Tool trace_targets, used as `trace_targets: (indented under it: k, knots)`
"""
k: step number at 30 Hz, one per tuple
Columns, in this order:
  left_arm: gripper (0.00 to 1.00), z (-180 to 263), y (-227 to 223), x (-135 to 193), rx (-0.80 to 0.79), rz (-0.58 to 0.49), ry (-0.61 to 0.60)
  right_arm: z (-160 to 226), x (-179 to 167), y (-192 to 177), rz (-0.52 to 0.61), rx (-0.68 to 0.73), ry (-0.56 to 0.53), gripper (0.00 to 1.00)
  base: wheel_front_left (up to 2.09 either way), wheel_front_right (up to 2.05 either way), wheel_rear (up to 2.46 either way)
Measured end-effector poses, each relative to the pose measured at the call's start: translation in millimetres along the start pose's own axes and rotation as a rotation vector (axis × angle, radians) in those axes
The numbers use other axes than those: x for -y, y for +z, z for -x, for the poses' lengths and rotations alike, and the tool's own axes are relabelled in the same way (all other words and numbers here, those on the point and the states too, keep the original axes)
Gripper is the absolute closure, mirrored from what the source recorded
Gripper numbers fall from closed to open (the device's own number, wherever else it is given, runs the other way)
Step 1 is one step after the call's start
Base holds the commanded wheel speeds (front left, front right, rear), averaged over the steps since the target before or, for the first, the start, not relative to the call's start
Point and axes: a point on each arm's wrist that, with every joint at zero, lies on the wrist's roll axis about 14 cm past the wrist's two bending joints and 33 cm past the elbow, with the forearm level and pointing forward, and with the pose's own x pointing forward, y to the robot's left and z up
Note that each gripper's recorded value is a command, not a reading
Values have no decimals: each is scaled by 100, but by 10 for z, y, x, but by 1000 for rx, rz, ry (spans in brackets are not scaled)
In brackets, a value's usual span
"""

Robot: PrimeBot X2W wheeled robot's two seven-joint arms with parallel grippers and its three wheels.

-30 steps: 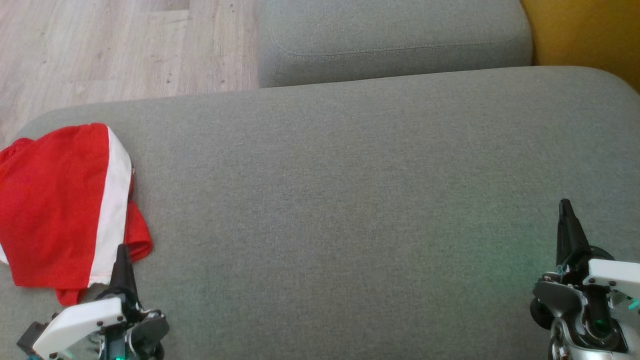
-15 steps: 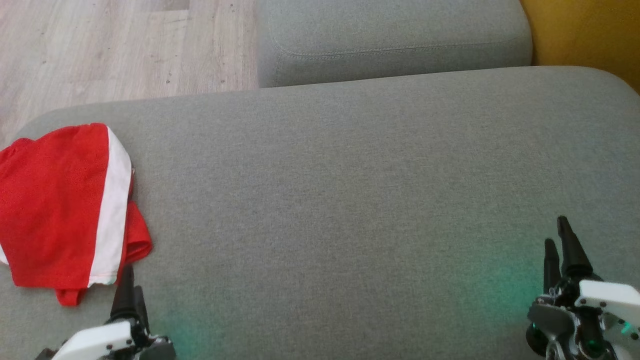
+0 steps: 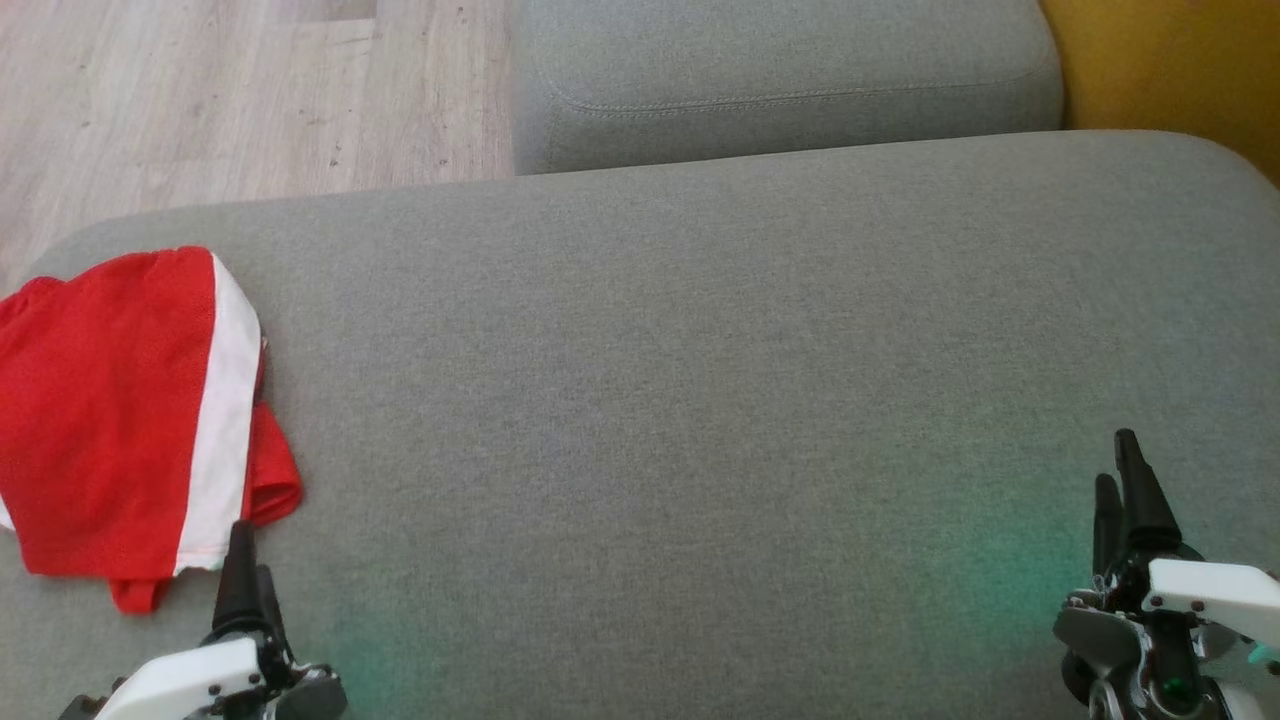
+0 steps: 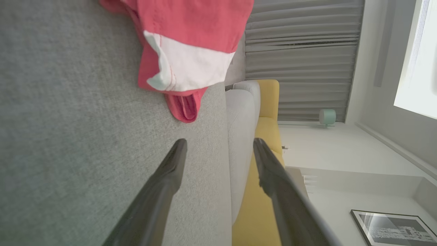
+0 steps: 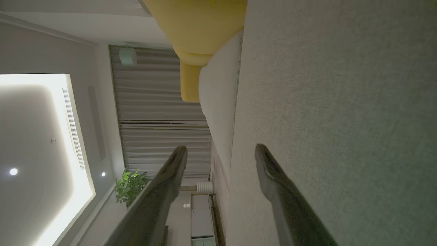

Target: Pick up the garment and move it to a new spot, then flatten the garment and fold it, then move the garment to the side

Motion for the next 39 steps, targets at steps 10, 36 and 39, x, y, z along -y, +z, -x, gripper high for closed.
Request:
trace_targets:
  k: [10,36,39]
  knots:
    - [0,-4,121,46,49,-59,-12,-9,-75,33,134,20,19,0,0,0,0]
    - [0,-45,40,508,77,-448,-128,-38,-527,-120,707,29,162,0,0,0,0]
    - [0,-48,-5,551,73,-500,-140,-35,-552,-130,753,34,172,0,0,0,0]
